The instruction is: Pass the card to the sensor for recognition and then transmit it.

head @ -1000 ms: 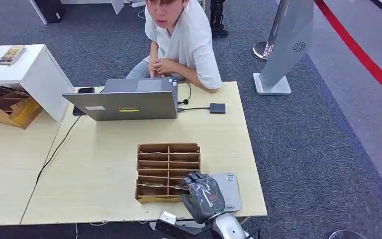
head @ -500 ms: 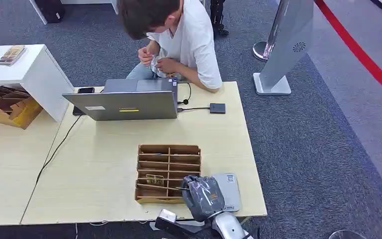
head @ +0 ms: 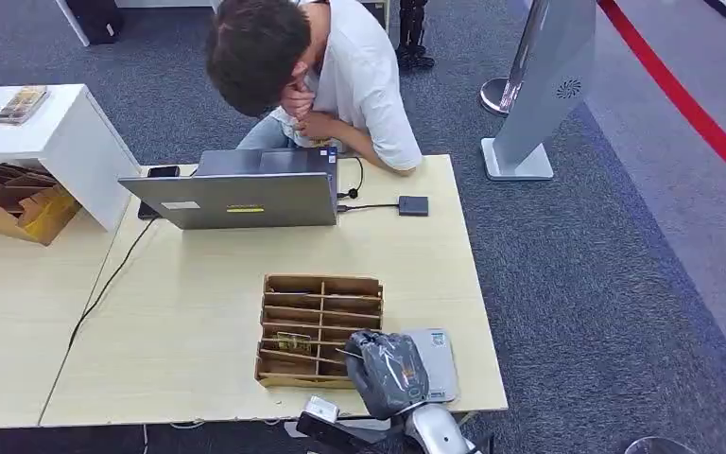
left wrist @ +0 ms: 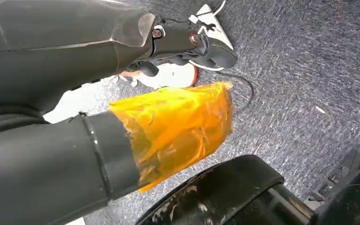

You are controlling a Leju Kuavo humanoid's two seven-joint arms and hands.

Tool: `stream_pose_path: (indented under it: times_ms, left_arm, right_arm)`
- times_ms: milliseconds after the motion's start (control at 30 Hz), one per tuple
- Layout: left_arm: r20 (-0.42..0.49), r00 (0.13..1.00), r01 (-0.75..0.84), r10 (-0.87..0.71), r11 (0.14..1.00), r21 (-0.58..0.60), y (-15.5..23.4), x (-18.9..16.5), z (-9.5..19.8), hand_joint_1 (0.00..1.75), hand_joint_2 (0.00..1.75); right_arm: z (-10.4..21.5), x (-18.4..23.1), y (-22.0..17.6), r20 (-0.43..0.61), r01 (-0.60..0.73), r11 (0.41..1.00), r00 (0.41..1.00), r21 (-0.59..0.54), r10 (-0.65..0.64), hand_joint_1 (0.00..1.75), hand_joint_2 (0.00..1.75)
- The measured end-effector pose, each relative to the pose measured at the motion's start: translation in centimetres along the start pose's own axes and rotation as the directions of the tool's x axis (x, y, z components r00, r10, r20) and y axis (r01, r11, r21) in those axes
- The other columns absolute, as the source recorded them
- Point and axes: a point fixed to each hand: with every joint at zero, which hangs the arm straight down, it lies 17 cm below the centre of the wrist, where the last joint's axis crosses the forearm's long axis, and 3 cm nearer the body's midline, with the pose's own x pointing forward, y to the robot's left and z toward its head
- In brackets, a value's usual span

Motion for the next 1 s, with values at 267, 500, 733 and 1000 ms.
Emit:
stream_pose_path:
  times_ms: [267,500,733,1000]
  left_arm:
    - [-0.002,1.000,-0.008,0.008,1.000,0.002,0.0,0.0,0.0,0.00,0.00]
    - [-0.004,1.000,-0.012,0.012,1.000,0.006,0.1,-0.1,0.0,0.00,0.00]
    - [-0.006,1.000,-0.016,0.016,1.000,0.010,0.2,-0.1,0.0,0.00,0.00]
    - [-0.006,1.000,-0.016,0.016,1.000,0.011,0.2,-0.1,0.0,0.00,0.00]
  right_arm:
    - [0.0,0.7,-2.3,0.016,0.018,0.996,1.000,-0.087,-0.016,1.75,1.75]
    - [0.0,1.3,-4.6,0.030,0.032,0.988,0.999,-0.153,-0.028,1.75,1.75]
    - [0.2,1.6,-6.6,0.038,0.064,0.974,0.998,-0.216,-0.057,1.75,1.75]
    - [0.3,1.6,-7.3,0.037,0.071,0.970,0.997,-0.235,-0.064,1.75,1.75]
